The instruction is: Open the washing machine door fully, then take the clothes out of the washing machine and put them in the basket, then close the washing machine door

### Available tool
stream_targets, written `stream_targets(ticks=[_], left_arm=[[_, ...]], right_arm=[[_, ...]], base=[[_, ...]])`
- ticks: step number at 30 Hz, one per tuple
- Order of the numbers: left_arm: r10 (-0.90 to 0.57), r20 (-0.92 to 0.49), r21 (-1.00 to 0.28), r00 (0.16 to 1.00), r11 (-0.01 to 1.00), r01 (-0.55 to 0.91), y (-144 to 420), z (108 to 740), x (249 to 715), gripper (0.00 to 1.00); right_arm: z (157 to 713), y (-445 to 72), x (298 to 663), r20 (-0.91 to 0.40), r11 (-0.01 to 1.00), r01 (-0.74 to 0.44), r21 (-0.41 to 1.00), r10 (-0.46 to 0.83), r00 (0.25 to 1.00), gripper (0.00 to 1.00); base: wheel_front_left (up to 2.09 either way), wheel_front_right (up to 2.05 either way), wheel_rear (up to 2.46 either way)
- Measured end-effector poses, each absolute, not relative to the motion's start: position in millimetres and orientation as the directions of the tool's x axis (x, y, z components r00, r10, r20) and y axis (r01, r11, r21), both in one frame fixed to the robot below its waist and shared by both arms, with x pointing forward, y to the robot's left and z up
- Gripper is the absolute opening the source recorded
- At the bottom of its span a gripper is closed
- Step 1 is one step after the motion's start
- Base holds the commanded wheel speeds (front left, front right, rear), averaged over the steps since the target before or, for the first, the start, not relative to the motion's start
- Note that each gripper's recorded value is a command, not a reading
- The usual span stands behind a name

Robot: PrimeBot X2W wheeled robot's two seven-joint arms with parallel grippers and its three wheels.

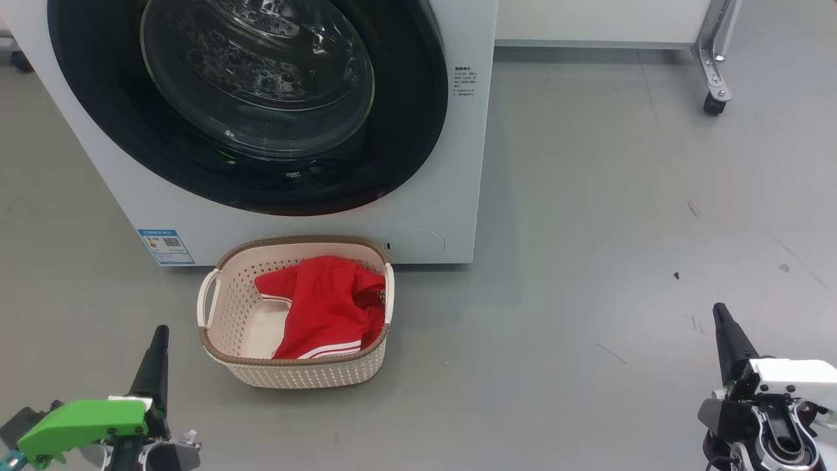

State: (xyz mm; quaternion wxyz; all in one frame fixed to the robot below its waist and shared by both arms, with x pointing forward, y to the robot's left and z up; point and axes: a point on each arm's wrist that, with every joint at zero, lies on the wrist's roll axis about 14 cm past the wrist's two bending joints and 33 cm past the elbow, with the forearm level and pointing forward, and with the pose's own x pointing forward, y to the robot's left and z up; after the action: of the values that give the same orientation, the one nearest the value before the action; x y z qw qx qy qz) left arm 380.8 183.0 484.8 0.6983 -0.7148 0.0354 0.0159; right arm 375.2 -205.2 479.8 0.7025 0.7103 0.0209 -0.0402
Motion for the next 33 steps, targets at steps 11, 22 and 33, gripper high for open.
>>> stream_targets(ticks=[11,22,33], left_arm=[[-0.028,-0.072,-0.997,0.997,-0.022,-0.073,183.3,484.8,380.8,0.0],[-0.027,-0.072,-0.997,0.997,-0.023,-0.073,183.6,484.8,380.8,0.0],[-0.025,-0.072,-0.997,0.997,-0.023,-0.073,184.2,484.8,380.8,0.0]], right_arm=[[479.8,-205.3,375.2,-0.086,-0.012,0.086,0.996,-0.027,0.996,0.0],[479.8,-205.3,375.2,-0.086,-0.012,0.086,0.996,-0.027,0.996,0.0],[479.8,-205.3,375.2,-0.086,-0.012,0.086,0.996,-0.027,0.996,0.0]], base=[[0.0,0.0,0.0],[0.0,0.0,0.0],[0.0,0.0,0.0]])
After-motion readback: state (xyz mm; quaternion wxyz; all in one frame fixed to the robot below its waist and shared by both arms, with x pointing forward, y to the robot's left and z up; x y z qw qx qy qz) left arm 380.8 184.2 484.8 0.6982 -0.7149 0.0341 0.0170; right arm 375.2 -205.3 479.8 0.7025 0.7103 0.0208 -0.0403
